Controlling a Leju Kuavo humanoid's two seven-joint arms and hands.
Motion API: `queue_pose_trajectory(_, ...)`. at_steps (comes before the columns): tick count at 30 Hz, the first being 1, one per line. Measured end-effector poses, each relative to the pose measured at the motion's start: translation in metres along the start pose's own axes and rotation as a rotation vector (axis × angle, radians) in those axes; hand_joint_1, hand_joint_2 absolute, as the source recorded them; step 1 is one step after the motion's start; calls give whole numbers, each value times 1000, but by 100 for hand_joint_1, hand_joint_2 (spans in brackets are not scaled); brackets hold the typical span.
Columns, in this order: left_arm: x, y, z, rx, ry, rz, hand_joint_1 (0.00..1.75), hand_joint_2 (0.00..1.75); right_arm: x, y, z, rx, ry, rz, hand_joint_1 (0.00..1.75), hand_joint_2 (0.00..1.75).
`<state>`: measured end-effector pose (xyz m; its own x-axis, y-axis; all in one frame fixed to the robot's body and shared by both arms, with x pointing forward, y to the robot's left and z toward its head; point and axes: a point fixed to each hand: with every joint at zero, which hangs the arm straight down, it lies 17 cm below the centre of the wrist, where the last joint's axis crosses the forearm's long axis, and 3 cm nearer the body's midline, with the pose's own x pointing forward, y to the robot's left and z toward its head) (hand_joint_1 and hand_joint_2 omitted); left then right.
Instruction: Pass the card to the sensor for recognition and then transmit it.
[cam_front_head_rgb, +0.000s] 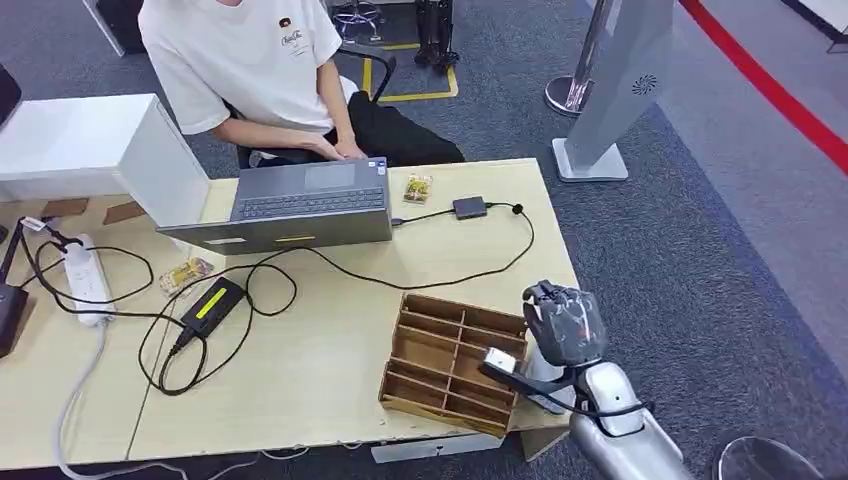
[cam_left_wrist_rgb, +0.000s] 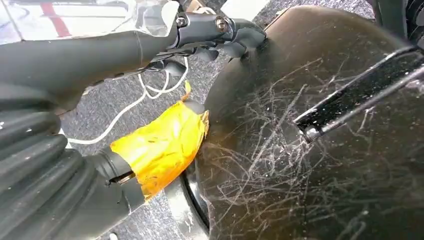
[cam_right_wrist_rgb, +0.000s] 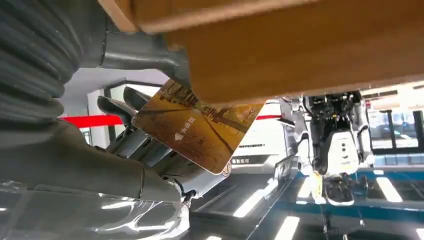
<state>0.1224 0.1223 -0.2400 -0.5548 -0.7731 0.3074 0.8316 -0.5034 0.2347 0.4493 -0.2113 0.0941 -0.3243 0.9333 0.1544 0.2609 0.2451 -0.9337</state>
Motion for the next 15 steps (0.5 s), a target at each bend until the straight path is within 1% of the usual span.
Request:
queue_pose_trajectory(4, 1, 0, 0, 4, -1, 1, 0, 175, -4, 2, 4, 5, 15, -8, 175, 175)
queue_pose_trajectory(15, 2, 1, -1, 16, 4, 13, 0, 175, -2, 10, 14, 29, 13, -14, 175, 175)
